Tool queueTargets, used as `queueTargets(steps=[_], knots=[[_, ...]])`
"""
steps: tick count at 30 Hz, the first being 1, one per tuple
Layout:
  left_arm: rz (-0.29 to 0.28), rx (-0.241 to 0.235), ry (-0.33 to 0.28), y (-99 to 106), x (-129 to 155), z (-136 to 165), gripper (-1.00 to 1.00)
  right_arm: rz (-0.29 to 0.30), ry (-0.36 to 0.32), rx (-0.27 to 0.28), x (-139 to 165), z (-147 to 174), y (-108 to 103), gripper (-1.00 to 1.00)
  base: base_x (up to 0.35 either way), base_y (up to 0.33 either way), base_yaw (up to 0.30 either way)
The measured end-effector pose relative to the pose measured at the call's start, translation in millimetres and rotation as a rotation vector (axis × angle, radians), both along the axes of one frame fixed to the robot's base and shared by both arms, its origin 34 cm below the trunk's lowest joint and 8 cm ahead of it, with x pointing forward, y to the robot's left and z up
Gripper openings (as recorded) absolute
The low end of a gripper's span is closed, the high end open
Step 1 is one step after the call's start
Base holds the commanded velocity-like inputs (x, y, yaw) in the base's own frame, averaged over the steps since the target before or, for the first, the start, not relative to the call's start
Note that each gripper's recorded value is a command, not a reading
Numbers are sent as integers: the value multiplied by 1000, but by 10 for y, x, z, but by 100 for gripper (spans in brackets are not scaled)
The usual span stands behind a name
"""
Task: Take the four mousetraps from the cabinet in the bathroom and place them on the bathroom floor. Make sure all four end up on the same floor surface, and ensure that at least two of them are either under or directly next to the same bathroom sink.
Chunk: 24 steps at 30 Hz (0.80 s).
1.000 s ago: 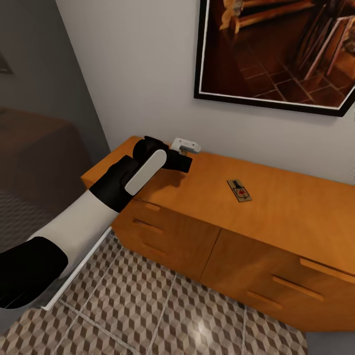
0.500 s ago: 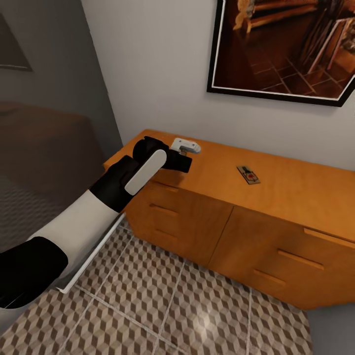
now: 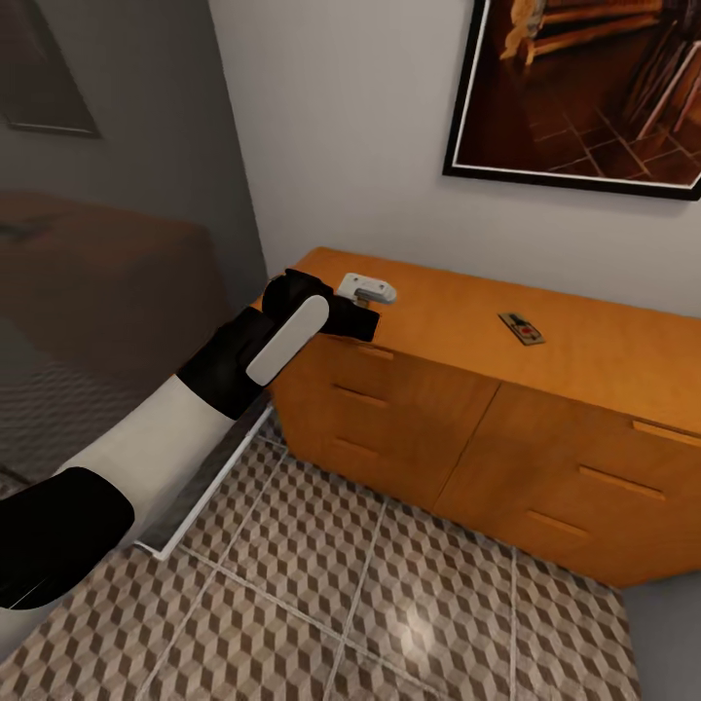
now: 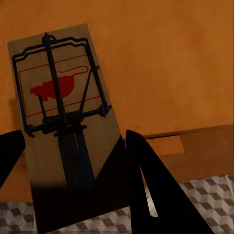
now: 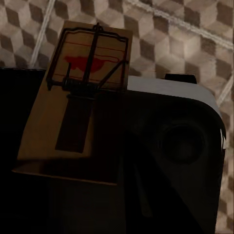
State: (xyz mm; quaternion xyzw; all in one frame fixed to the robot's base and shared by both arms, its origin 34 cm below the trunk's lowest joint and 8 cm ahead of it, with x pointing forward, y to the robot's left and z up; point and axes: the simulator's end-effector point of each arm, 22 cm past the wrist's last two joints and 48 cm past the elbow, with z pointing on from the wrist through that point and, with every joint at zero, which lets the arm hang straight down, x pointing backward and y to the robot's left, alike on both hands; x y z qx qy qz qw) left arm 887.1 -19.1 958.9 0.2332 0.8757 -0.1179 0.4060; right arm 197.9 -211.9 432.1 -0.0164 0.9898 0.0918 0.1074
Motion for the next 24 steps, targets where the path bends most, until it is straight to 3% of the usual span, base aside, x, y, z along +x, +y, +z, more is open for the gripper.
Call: queueTargets(steps=[10, 24], knots=[[-2, -1, -2, -6, -1, 9, -100, 0, 0, 0, 0, -1, 0, -100, -143, 261, 0], [-2, -1, -3, -3, -4, 6, -100, 0, 1, 0, 0, -1, -1, -100, -233, 206, 0]])
